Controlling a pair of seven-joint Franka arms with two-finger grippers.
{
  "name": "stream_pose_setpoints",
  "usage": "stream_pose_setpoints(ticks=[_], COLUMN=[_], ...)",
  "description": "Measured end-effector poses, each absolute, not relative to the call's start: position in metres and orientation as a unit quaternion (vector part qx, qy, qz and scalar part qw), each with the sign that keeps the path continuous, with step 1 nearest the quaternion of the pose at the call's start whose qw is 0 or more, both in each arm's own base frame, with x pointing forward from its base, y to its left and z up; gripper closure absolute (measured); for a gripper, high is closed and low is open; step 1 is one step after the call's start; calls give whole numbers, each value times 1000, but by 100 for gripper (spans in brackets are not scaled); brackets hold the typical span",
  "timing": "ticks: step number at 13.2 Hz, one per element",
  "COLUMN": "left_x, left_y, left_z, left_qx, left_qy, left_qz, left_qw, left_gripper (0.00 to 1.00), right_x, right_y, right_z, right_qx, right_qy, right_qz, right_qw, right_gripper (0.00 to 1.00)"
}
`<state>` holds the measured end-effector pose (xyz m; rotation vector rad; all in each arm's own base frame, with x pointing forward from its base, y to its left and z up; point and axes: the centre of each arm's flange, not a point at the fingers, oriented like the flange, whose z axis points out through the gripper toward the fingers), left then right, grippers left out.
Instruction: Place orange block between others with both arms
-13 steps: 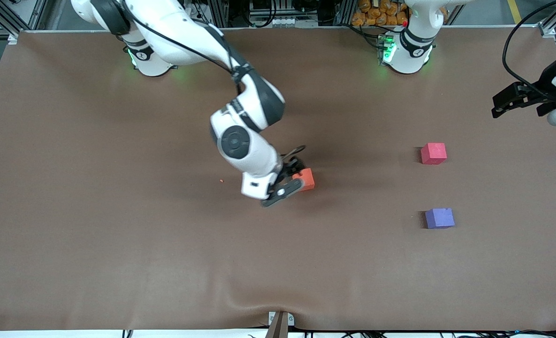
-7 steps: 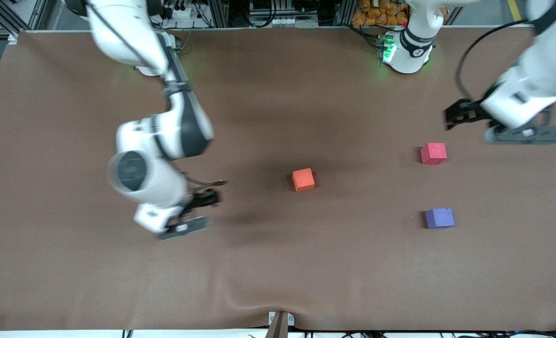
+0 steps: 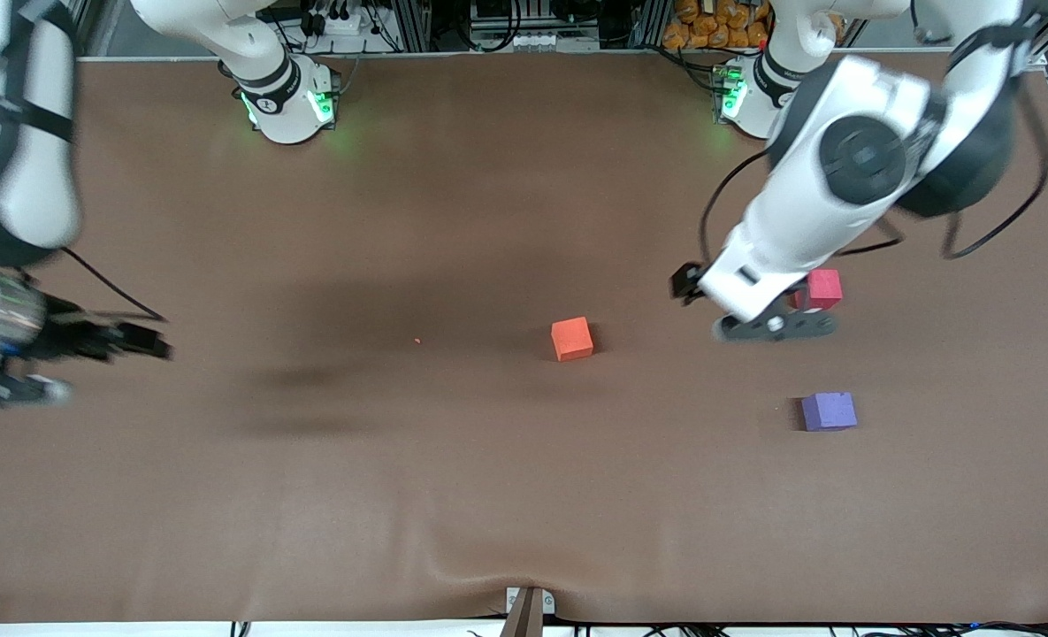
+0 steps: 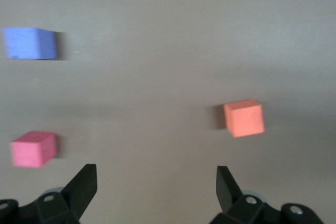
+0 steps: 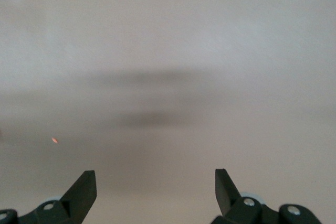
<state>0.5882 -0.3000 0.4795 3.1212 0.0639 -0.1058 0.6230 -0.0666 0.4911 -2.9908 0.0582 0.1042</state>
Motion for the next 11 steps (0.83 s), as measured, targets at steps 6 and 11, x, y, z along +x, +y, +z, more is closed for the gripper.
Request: stream_pose_setpoints(ticks=[6, 11], left_x=[575, 568], left_y=[-411, -442], left_z=[372, 295], left_qx=[998, 997], left_qy=[37, 59], left_qz=[-42, -53], left_qw=[22, 22], left_gripper=[0, 0], right_x=[580, 575], right_y=[-59, -48], right_z=[563, 591], right_qx=[-995, -995], right_qy=[48, 38], right_qz=[52, 58], right_qw=[68, 64], right_gripper=[0, 0])
